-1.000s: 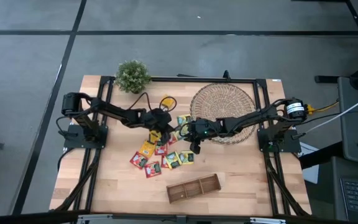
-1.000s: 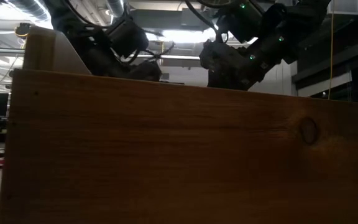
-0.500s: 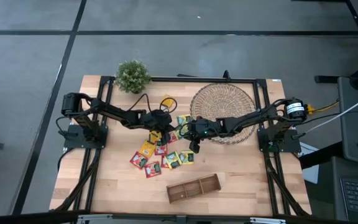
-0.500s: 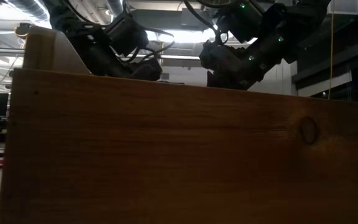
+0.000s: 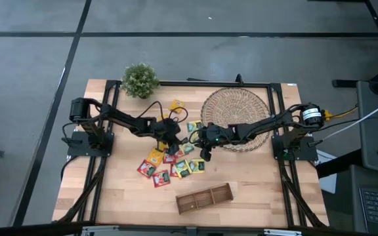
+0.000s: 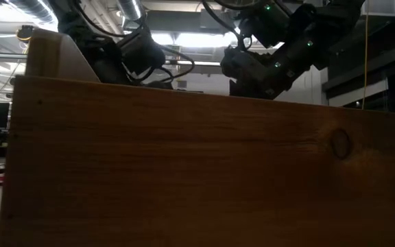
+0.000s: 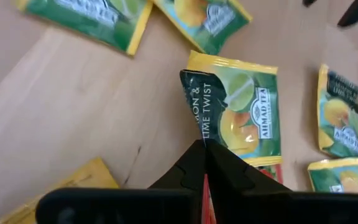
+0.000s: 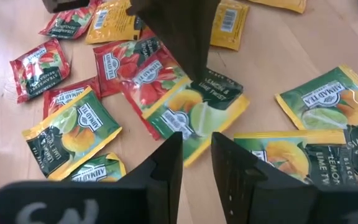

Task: Pick & Place Tea
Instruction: Put the yellow tea bag into the middle slot of the wooden organizer

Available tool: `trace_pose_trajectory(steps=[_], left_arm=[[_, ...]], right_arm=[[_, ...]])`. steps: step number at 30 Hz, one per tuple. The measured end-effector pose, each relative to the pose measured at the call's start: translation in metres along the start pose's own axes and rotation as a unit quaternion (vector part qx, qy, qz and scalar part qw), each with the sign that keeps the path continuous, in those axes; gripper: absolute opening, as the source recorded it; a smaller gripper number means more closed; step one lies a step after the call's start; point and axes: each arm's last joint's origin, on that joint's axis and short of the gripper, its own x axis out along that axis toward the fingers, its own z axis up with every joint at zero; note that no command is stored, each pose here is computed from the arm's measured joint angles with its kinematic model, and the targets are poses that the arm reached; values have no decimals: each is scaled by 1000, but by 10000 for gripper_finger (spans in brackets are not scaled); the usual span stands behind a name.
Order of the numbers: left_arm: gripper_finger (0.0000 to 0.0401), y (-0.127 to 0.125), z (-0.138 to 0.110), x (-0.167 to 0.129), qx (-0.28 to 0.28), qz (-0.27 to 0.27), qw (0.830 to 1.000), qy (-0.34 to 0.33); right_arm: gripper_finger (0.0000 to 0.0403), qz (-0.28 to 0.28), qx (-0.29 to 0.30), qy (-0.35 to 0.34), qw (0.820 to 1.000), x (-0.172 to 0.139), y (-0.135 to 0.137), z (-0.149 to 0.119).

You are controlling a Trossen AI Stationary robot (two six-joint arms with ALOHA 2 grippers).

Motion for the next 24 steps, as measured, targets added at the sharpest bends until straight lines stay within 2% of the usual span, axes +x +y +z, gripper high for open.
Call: trace_pose_trajectory(steps=[7, 17, 20, 24], left_arm=[[16, 2, 2, 1, 1, 13, 1000, -11], [57, 3, 2, 0, 7, 13, 1000, -13], [49, 2, 3, 0, 8, 10, 1000, -19], [12, 1, 6, 0, 9, 0, 1000, -29]], right_arm=[[87, 3, -4, 5, 1000, 0, 3, -2], [87, 3, -4, 5, 1000, 0, 4, -2], [87, 3, -4, 6, 1000, 0, 4, -2], [87, 0, -6, 13, 1000, 0, 3, -4]])
